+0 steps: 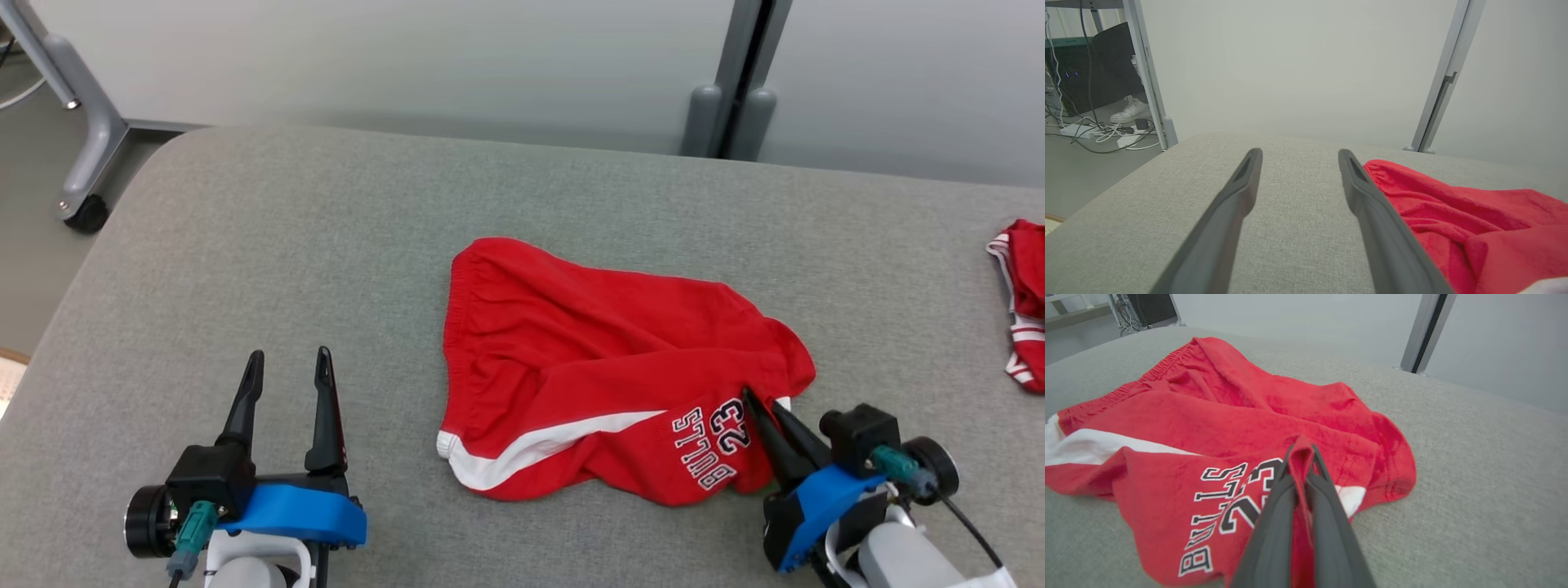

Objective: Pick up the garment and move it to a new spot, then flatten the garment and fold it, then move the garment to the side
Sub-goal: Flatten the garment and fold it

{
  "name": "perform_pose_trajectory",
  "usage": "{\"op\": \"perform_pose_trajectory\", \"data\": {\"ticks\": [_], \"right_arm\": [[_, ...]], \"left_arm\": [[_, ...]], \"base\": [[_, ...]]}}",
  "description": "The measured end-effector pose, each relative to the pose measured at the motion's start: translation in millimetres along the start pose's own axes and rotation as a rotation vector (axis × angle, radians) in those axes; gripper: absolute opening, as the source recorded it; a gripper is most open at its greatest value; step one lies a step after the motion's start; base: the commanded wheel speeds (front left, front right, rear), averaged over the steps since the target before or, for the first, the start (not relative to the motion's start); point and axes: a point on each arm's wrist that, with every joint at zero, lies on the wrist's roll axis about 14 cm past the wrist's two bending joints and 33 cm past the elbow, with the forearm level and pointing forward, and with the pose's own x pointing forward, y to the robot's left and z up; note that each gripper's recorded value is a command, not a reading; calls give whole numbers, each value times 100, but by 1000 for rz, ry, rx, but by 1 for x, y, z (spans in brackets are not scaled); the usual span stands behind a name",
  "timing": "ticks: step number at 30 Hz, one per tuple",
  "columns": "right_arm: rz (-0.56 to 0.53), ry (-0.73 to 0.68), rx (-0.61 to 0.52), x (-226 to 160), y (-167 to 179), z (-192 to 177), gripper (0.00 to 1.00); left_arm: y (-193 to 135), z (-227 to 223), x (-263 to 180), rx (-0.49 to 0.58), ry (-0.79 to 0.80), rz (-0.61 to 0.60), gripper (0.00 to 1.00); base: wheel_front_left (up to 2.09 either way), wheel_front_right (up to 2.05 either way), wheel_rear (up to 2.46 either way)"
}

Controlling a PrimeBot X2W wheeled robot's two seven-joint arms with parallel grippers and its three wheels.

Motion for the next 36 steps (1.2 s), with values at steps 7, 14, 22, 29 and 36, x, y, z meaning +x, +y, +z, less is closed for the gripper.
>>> {"op": "perform_pose_trajectory", "data": {"ticks": [7, 14, 22, 29, 36], "right_arm": [[62, -9, -62, -39, 15, -9, 0], [118, 54, -72, -71, 32, -33, 1], [116, 28, -40, -82, 39, -29, 100], [45, -116, -68, -73, 10, 18, 100], [-20, -130, -88, -54, -16, 43, 100]], "left_arm": [[-15, 1, 2, -10, -7, -46, 100], [-24, -1, 5, -14, -1, -74, 100], [-28, -1, 4, -18, 1, -89, 100], [-29, -1, 3, -15, -2, -92, 100], [-28, 0, 2, -12, -1, -92, 100]], "base": [[0, 0, 0], [0, 0, 0], [0, 0, 0], [0, 0, 0], [0, 0, 0]]}}
